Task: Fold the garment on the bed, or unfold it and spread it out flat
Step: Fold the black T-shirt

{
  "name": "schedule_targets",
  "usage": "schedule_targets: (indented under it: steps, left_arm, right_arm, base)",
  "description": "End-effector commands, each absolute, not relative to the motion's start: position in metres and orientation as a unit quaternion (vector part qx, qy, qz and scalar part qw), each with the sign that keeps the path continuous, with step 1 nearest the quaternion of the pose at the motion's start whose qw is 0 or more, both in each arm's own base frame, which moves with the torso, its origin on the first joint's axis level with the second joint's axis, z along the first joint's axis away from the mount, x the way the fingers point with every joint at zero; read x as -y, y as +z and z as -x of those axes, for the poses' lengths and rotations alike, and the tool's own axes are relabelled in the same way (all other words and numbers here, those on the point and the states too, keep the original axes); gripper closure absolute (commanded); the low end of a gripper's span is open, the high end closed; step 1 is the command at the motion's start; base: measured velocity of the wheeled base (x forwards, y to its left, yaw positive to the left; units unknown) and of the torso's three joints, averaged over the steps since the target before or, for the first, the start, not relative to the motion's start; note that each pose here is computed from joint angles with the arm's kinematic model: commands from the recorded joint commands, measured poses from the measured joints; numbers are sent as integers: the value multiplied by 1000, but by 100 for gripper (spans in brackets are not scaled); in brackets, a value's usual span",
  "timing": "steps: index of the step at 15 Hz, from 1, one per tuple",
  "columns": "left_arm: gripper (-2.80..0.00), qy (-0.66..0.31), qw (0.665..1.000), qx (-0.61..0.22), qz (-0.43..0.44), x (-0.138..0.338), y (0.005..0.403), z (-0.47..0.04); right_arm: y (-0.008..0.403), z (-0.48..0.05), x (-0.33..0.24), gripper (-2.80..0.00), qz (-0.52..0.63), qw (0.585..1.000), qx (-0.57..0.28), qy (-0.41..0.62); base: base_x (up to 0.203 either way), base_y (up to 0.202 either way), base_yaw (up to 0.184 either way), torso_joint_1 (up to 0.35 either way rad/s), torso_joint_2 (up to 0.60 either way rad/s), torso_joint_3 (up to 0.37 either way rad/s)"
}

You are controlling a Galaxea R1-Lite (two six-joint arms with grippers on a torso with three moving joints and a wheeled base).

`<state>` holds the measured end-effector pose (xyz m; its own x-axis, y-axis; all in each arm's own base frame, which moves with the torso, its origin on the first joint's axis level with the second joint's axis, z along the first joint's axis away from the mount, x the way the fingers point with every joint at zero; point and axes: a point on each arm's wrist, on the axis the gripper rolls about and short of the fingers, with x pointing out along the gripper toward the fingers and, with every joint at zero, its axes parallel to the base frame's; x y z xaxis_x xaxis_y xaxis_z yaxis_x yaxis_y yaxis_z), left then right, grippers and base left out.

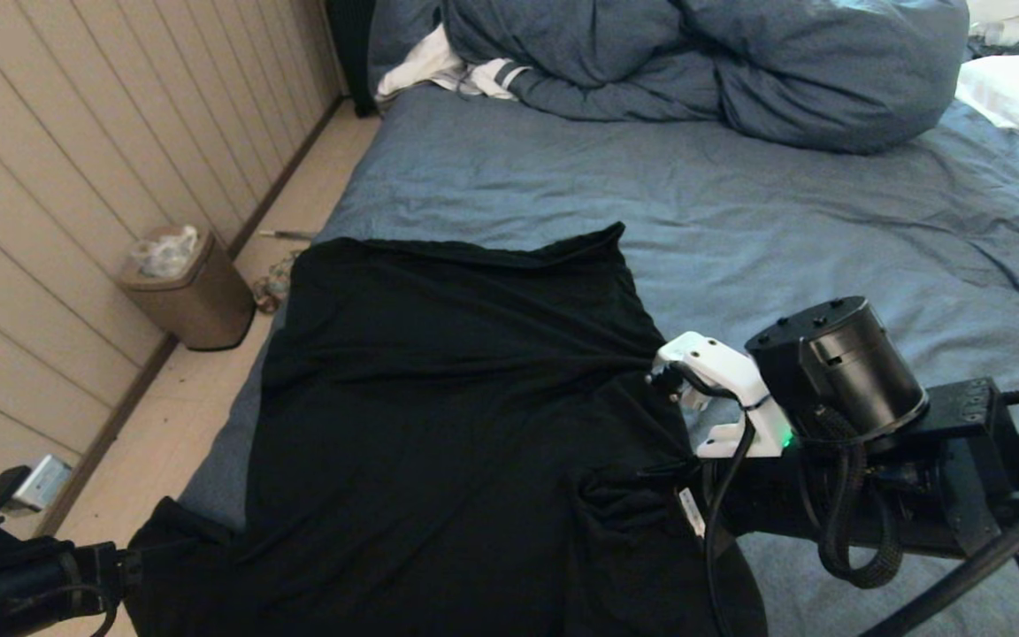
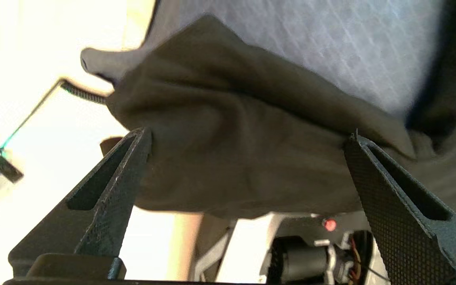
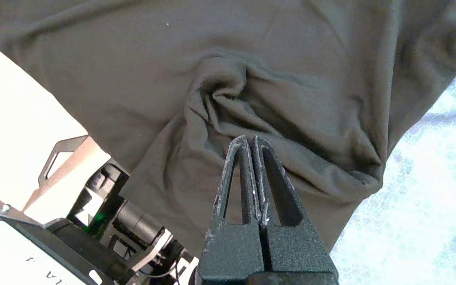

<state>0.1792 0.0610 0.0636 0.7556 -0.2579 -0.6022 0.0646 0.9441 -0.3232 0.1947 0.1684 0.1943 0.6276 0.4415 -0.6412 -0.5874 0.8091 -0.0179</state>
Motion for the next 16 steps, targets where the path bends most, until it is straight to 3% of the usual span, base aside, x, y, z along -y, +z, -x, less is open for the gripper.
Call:
schedule_targets:
  steps: [1, 4, 5, 16]
  left_arm:
    - [-280, -90, 921, -348, 148, -61, 55, -180]
    - [-280, -93, 921, -350, 142, -61, 47, -179]
    - [0, -95, 920, -353, 140, -61, 42, -180]
    - [0, -98, 958, -257, 86, -51, 65, -159]
  right_arm:
    - [194, -195, -169, 0, 114, 895, -322, 288]
    - [194, -196, -170, 0, 115, 894, -322, 288]
    - [195, -196, -171, 0, 114, 895, -322, 288]
    - [201, -195, -168, 0, 112, 897, -315, 288]
  base:
    - [0, 0, 0, 0, 0, 0]
    - [0, 0, 0, 0, 0, 0]
    - [0, 0, 0, 0, 0, 0]
    - [0, 0, 0, 0, 0, 0]
